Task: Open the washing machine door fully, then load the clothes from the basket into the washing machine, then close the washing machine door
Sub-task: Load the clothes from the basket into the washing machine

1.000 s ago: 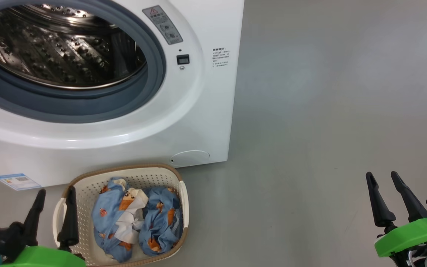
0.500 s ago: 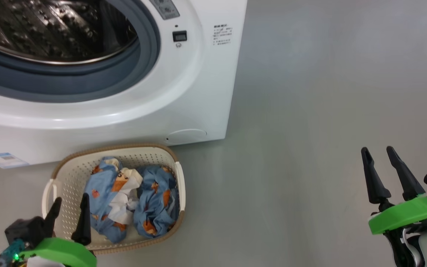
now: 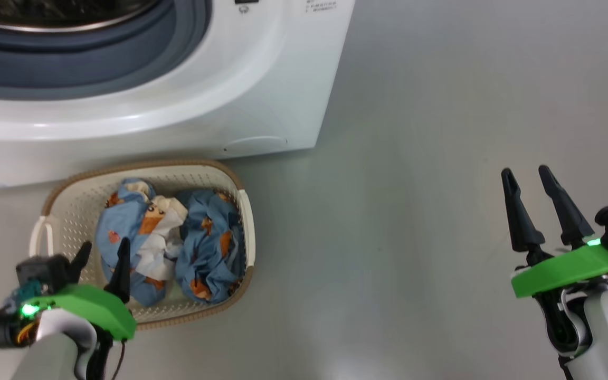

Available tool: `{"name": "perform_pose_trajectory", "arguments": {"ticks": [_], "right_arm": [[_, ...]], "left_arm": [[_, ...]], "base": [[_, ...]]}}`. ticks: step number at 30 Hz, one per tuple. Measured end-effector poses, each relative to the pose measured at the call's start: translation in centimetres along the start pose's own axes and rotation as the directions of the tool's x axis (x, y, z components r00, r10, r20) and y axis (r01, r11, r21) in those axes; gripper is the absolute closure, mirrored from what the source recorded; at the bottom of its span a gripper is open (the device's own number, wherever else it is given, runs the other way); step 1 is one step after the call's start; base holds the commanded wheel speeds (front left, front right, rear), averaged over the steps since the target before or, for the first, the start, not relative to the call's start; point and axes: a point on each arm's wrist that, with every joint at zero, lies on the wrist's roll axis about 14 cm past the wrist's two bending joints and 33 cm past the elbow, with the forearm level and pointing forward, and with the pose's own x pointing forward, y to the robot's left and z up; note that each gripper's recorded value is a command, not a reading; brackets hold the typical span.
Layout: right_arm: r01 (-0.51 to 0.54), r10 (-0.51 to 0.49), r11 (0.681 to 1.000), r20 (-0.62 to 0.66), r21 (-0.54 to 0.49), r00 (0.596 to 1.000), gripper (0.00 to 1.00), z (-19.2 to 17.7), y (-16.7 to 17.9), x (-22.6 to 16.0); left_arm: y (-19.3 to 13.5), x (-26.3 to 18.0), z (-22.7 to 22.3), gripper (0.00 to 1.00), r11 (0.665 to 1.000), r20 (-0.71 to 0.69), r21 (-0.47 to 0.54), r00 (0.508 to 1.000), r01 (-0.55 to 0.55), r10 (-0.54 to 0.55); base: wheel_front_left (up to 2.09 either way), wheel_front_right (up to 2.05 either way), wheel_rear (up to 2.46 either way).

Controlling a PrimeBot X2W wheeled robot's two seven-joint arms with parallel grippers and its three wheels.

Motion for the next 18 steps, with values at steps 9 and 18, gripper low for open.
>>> {"name": "perform_pose_trajectory", "arguments": {"ticks": [9, 18], "right_arm": [[-0.031, 0.031, 1.0, -0.027, 0.005, 0.999, 0.0, -2.0, 1.0, 3.5], [-0.045, 0.045, 0.999, -0.075, -0.003, 0.996, 0.0, -5.2, 0.8, 6.4]], "left_arm": [[1.9, 4.8, -2.7, 0.0, 0.999, -0.129, 0.028, 0.991, -0.019, 0.022], [4.5, 8.5, -7.4, 0.0, 0.997, -0.288, 0.067, 0.956, -0.045, 0.062]], "base": [[0.0, 0.0, 0.0], [0.0, 0.0, 0.0]]}}
